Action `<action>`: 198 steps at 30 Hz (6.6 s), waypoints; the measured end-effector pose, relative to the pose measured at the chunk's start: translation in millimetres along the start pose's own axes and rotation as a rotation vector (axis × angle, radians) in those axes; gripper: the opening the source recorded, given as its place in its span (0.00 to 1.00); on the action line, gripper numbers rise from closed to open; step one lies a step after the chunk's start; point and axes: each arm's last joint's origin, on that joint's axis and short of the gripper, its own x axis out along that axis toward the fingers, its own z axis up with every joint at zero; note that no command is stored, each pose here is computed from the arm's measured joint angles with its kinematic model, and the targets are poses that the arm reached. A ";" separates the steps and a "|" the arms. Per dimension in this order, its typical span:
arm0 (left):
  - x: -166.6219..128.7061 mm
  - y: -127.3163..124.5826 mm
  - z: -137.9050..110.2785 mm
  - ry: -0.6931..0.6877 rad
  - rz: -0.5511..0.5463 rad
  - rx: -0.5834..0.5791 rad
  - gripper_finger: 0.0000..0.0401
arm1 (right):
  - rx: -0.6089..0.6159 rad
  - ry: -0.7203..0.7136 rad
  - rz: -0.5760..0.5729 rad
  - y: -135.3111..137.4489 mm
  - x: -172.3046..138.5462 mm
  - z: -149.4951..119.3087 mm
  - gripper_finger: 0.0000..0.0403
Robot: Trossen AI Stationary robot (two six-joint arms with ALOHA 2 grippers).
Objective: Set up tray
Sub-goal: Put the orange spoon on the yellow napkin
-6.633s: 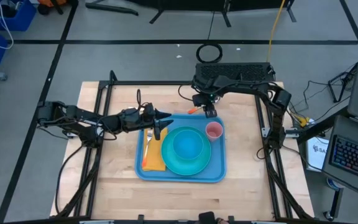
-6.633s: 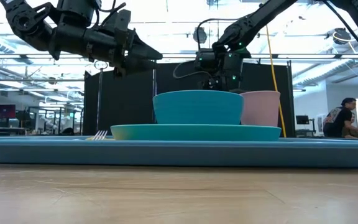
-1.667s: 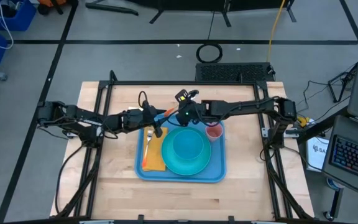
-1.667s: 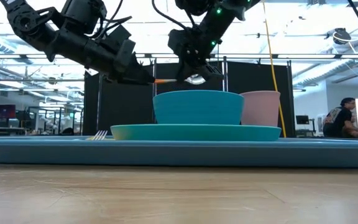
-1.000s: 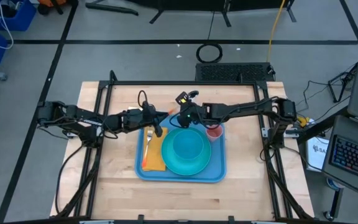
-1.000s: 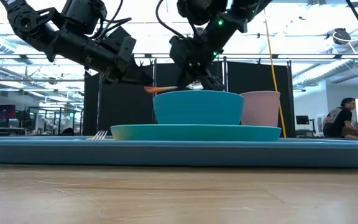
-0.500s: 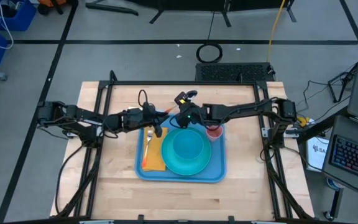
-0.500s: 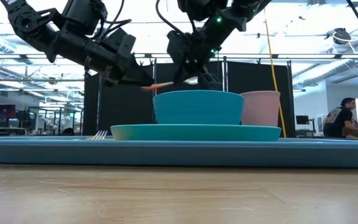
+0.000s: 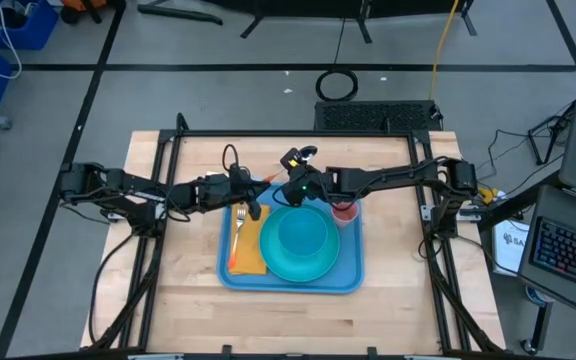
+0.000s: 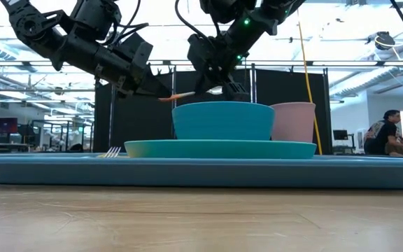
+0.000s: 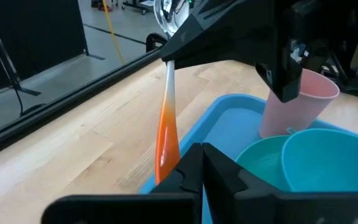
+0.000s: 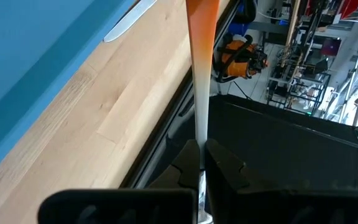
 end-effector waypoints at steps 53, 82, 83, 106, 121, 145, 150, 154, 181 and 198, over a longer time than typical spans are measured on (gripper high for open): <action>-3.3 -5.8 -5.6 0.017 0.097 0.059 0.55 | -0.061 0.012 -0.095 6.5 -1.4 6.6 0.00; -3.1 -5.5 -6.0 0.025 0.089 0.072 0.02 | -0.030 -0.015 -0.085 8.5 -1.0 6.8 0.00; -3.0 -5.5 -6.1 0.025 0.088 0.072 0.01 | -0.034 -0.015 -0.083 9.7 -0.7 6.5 0.00; -3.3 -7.1 -5.3 0.020 0.069 0.041 0.01 | 0.041 -0.025 -0.093 14.3 7.0 -0.6 0.10; -3.3 -6.2 -6.2 0.026 0.090 0.045 0.01 | 0.076 -0.019 -0.112 10.9 9.4 -3.9 0.22; -4.5 0.3 -7.7 0.001 0.297 0.005 0.01 | 0.222 0.111 -0.193 3.4 12.5 -13.3 0.51; -4.8 1.4 -7.0 -0.016 0.336 -0.010 0.01 | 0.277 0.140 -0.210 3.6 10.4 -11.9 0.52; -4.8 1.2 -6.5 -0.029 0.336 -0.058 0.01 | 0.355 0.218 -0.246 3.0 10.0 -14.7 0.52; -30.9 -56.1 -2.7 -0.258 0.228 -0.389 0.01 | 0.790 0.165 -0.497 30.7 -72.5 -61.7 0.50; -78.4 -106.4 -23.6 -0.321 0.215 -0.513 0.01 | 0.885 -0.240 -0.386 67.0 -92.8 -34.4 0.48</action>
